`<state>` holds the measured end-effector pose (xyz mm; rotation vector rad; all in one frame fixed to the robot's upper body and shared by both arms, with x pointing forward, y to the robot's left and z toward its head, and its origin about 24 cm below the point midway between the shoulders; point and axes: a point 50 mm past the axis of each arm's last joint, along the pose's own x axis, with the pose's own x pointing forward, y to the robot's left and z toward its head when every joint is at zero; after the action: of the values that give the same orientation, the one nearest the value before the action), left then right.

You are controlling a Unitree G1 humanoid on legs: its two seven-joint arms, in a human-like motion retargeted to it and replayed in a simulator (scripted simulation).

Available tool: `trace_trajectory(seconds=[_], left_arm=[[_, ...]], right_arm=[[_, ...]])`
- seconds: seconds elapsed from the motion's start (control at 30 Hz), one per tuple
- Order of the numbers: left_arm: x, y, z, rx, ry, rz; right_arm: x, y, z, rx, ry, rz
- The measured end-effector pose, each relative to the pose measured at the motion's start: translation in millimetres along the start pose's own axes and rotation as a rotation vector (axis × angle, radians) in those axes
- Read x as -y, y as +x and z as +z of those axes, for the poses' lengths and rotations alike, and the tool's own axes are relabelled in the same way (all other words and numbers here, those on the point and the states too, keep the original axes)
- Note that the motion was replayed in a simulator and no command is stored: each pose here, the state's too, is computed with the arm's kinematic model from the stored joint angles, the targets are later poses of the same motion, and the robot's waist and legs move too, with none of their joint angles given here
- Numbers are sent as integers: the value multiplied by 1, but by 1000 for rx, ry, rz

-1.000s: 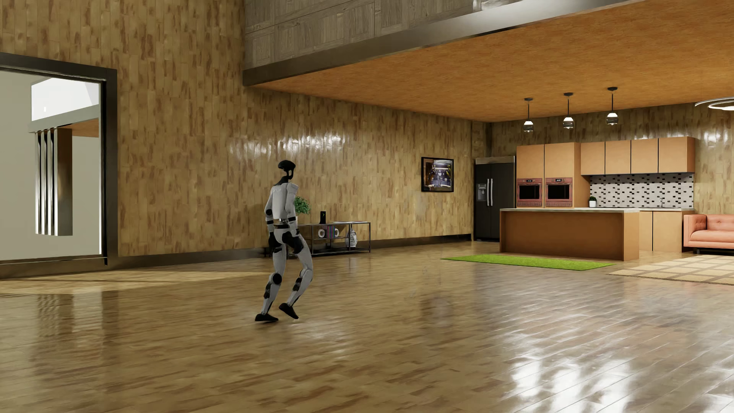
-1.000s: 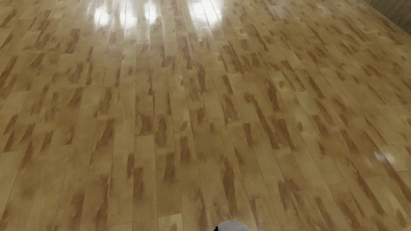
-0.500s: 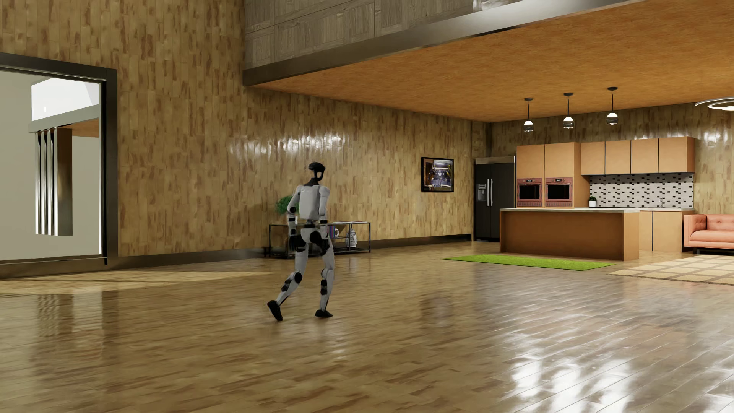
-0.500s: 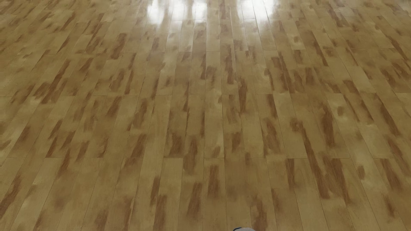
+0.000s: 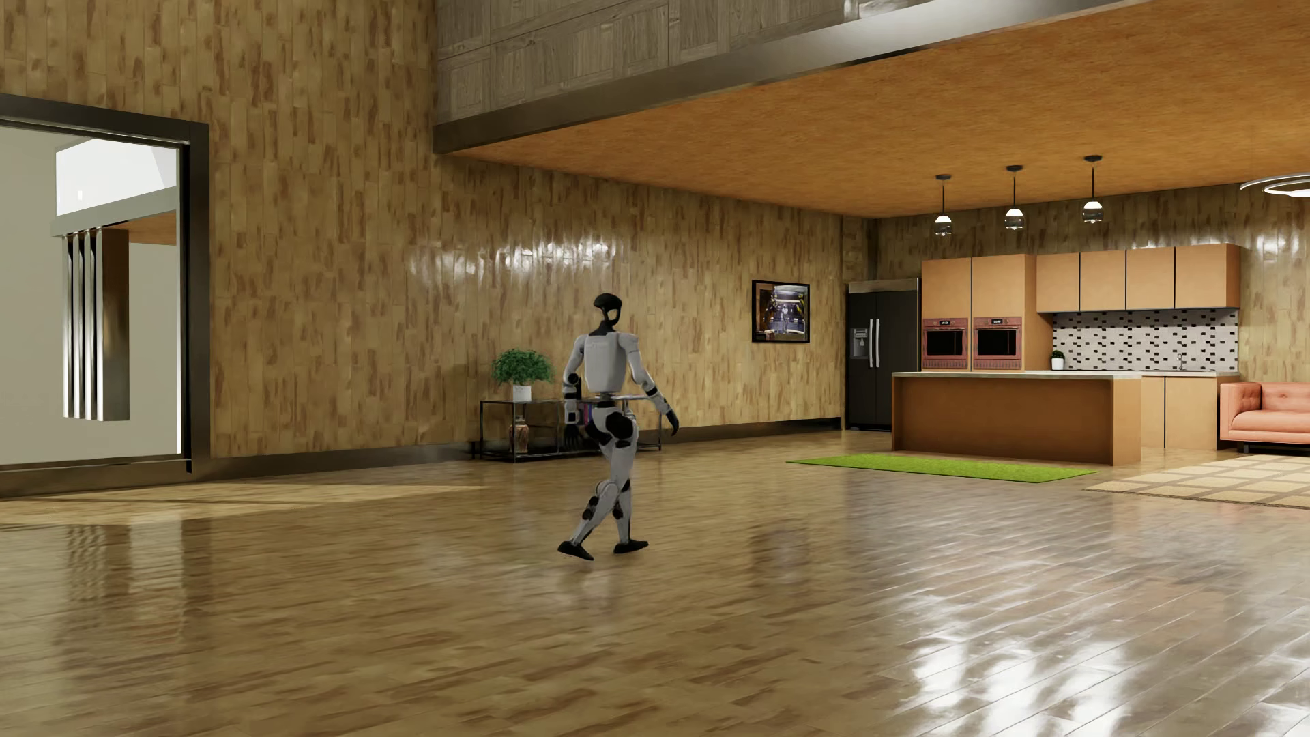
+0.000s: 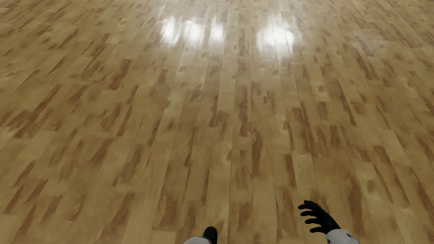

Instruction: Advance

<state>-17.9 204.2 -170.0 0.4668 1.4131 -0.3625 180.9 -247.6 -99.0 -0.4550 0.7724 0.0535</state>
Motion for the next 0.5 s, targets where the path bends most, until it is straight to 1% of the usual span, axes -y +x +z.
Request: trace_trajectory(seconds=[0.03, 0.1, 0.17, 0.27, 0.4, 0.5], left_arm=[[-5, 1, 5, 7, 8, 11], [-18, 4, 15, 22, 59, 32], [-36, 4, 36, 80, 95, 71], [-80, -6, 87, 272, 30, 194], [-134, -36, 142, 515, -119, 359], [-147, -52, 167, 635, -163, 401]], right_arm=[[-10, -3, -13, -46, 5, 25], [-34, -18, -56, -199, 11, 88], [-56, -45, -106, -386, -32, 166], [-73, -92, -163, -611, -90, 252], [-88, -150, -207, -798, -110, 326], [-100, -170, -217, -842, -120, 377]])
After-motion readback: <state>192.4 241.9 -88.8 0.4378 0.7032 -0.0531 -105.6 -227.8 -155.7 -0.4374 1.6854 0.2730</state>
